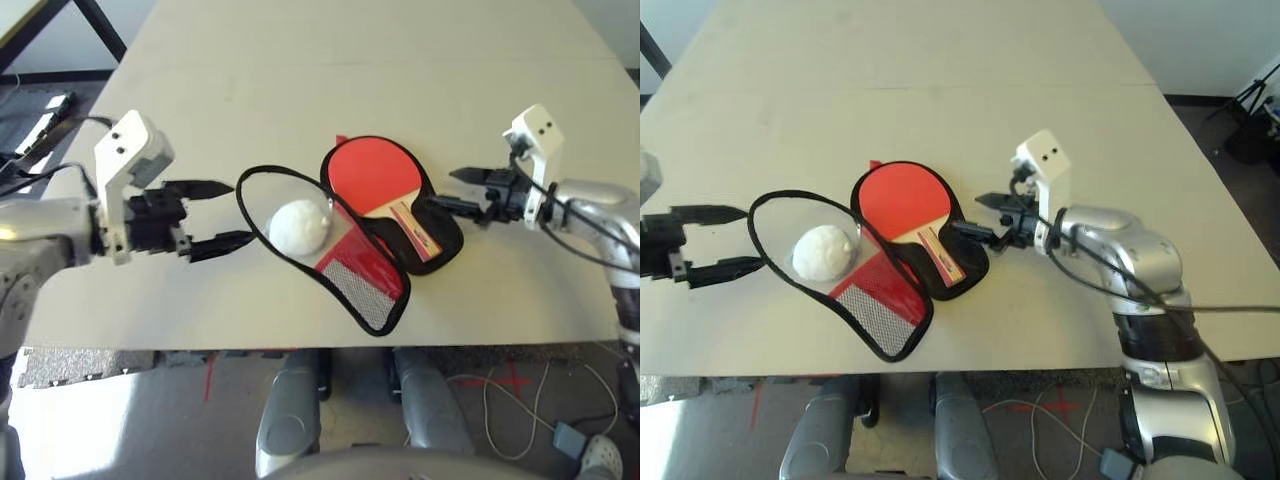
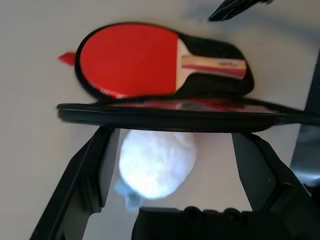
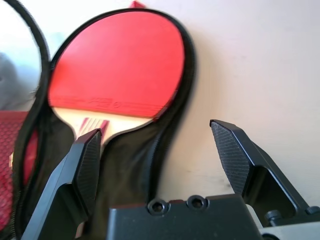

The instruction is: Store the ping-pong paddle in its case and zip it.

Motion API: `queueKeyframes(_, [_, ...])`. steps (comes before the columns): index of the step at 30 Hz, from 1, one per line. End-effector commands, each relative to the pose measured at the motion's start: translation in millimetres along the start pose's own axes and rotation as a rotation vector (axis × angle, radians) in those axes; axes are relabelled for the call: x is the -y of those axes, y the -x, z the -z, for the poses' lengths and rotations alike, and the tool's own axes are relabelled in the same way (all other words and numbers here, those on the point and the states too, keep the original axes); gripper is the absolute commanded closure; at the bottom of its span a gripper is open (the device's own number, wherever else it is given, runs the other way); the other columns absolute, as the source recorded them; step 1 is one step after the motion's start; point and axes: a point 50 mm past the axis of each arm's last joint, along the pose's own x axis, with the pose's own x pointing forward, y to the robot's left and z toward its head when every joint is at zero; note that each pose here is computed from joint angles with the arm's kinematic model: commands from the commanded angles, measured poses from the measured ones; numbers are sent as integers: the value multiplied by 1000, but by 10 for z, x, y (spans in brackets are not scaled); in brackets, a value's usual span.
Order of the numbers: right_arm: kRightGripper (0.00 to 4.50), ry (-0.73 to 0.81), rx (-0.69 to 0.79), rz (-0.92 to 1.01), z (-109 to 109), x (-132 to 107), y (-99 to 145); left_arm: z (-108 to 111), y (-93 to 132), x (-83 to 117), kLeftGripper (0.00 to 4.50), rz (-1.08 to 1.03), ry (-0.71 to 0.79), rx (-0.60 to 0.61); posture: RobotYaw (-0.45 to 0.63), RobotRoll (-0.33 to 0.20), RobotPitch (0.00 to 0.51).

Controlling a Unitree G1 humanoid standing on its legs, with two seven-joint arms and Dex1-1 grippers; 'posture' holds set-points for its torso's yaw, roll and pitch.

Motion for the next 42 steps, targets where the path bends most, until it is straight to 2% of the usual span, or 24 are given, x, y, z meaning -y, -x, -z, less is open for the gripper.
queueKeyframes(1, [36, -19, 18, 43, 1, 110, 62, -27, -270, 151, 0, 89, 9, 44, 85, 0, 245])
queueKeyframes(5, [36, -57, 31, 66, 30, 186, 112, -247, -676, 130, 0, 66, -67, 232, 79, 0, 247])
queueKeyframes(11, [36, -74, 54, 73, 70, 248, 166, -324, -973, 59, 0, -4, -75, 371, 55, 0, 250])
queueKeyframes(17, [36, -96, 90, 62, 94, 300, 249, -204, -958, 62, 0, 11, -38, 351, 50, 0, 254])
queueKeyframes(21, [36, -107, 89, 65, 115, 324, 250, -79, -1028, 86, 0, 14, -16, 333, 54, 0, 255])
queueKeyframes(25, [36, -145, 80, 46, 116, 324, 248, -87, -1006, 83, 0, 14, -14, 339, 54, 0, 255])
queueKeyframes(33, [36, -316, -37, -105, 242, 252, 250, -92, -881, 47, 0, 42, -44, 293, 58, 0, 252])
queueKeyframes(36, [36, -410, -84, -179, 313, 186, 197, -99, -863, 57, 0, 52, -48, 282, 62, 0, 251])
queueKeyframes(42, [36, -482, -163, -224, 426, 79, 53, -79, -859, 77, 0, 60, -49, 263, 66, 0, 245])
